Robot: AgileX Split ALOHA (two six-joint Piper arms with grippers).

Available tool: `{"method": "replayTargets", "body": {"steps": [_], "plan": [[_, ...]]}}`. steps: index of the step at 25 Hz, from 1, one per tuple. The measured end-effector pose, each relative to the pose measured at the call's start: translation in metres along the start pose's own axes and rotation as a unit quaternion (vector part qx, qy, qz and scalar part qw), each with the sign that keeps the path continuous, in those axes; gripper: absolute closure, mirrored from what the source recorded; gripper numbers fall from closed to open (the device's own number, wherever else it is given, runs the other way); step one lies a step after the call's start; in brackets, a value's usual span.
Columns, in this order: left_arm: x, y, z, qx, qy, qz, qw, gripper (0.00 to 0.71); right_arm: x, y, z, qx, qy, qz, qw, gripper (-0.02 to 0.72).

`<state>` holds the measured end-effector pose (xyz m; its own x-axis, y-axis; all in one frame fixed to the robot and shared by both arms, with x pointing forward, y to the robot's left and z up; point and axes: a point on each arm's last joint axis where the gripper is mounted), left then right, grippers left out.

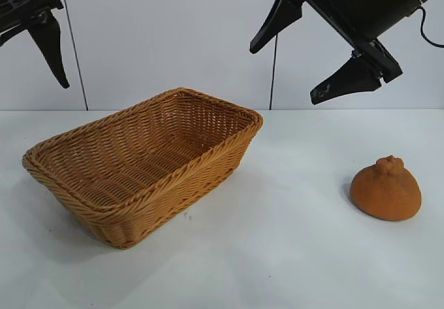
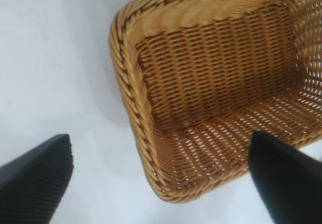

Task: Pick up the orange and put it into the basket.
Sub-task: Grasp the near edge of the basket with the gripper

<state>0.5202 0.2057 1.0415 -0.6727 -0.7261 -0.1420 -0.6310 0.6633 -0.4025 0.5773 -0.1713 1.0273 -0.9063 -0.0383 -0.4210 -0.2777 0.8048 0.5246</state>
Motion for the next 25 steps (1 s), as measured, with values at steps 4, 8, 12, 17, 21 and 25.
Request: {"method": "replayTargets", "body": {"steps": [4,8,12,17,21,25], "plan": [[-0.001,0.0,0.018,-0.023,0.013,-0.003,1.0,0.038,0.0,0.0,0.0,0.0,0.0,0.0,1.0,0.01],[-0.002,0.002,0.052,-0.055,0.028,-0.006,0.998,0.038,0.0,0.0,0.0,-0.001,0.002,0.0,1.0,0.01],[-0.004,0.005,0.094,-0.08,0.037,-0.009,0.996,0.038,0.001,0.0,0.0,-0.001,0.003,0.0,1.0,0.01],[0.0,0.017,0.143,-0.123,0.061,-0.021,0.99,0.038,0.001,0.0,0.0,-0.002,0.005,0.0,1.0,0.01],[0.005,0.02,0.156,-0.124,0.08,-0.034,0.988,0.053,0.001,0.001,0.0,-0.003,0.007,0.0,1.0,0.01],[0.005,0.019,0.156,-0.114,0.079,-0.032,0.99,0.112,0.001,0.001,0.0,-0.003,0.007,0.0,1.0,0.01]]}}
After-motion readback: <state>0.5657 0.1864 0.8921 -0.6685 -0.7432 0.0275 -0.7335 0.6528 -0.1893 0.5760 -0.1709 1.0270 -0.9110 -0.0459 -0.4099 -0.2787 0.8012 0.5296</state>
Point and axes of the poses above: a point on each arm's last joint axis where the gripper is mounted, z pointing out along that axis toward the gripper, y along the wrist's bending axis when the last joint is at zero, x = y × z, and after that the axes turned 7 degrees about -z, right-handed
